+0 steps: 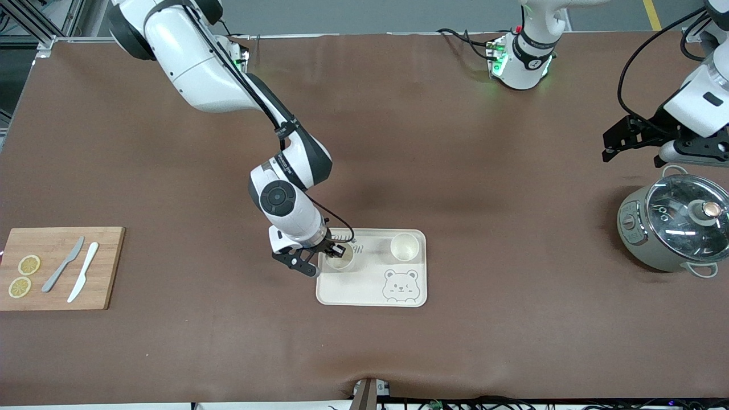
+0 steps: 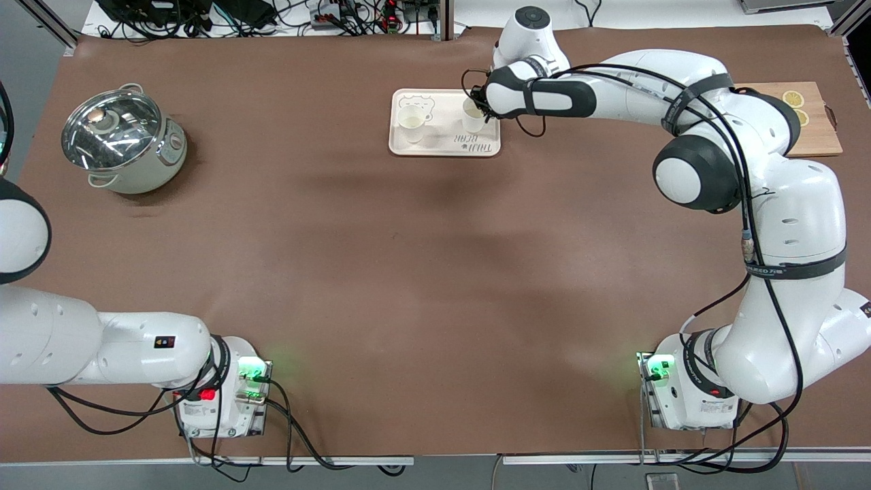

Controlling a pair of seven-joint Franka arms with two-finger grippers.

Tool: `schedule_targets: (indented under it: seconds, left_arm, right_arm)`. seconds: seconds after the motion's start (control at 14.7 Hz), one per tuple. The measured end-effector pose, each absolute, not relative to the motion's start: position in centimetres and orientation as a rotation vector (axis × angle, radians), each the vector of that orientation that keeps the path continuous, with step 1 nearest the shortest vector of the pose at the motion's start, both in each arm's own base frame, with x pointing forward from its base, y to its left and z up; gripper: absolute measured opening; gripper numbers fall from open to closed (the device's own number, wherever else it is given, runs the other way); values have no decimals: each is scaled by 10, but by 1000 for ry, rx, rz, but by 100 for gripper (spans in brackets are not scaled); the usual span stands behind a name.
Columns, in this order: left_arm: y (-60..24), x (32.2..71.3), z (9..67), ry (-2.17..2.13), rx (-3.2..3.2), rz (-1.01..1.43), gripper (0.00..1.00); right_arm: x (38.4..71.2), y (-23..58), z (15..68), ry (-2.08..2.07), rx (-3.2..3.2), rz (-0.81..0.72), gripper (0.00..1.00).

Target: Place white IKEA cup upright on tray with both arms

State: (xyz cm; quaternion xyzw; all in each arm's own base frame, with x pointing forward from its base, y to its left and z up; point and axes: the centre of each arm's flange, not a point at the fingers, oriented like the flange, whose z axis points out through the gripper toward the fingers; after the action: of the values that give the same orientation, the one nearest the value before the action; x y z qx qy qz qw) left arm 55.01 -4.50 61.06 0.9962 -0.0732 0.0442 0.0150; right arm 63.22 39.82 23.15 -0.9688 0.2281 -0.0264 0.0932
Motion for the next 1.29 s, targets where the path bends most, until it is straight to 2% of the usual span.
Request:
schedule_targets:
  seconds: [0.2,0.27,0.48,0.54,0.75,0.89,1.09,1.29]
  left_arm:
    - [-39,559,612,-236,3092,147,100]
    - [-40,561,611,-236,3092,147,100]
    - [-40,564,607,-237,3091,128,100]
    - [-39,563,603,-252,3099,94,100]
    - [-34,557,596,-364,3121,-18,100]
    - [-33,551,592,-390,3115,-94,100]
    - [-34,550,591,-395,3113,-115,100]
    - [-36,550,592,-400,3113,-113,100]
  right_arm:
    - [632,399,230,671,-2872,-94,5]
    - [633,399,229,672,-2873,-95,11]
    - [634,398,229,675,-2873,-98,40]
    - [634,397,229,675,-2872,-102,54]
    - [640,394,236,669,-2876,-126,84]
    - [643,388,247,665,-2915,-109,100]
    - [647,375,297,627,-2986,-57,100]
    - [635,339,394,529,-3088,44,100]
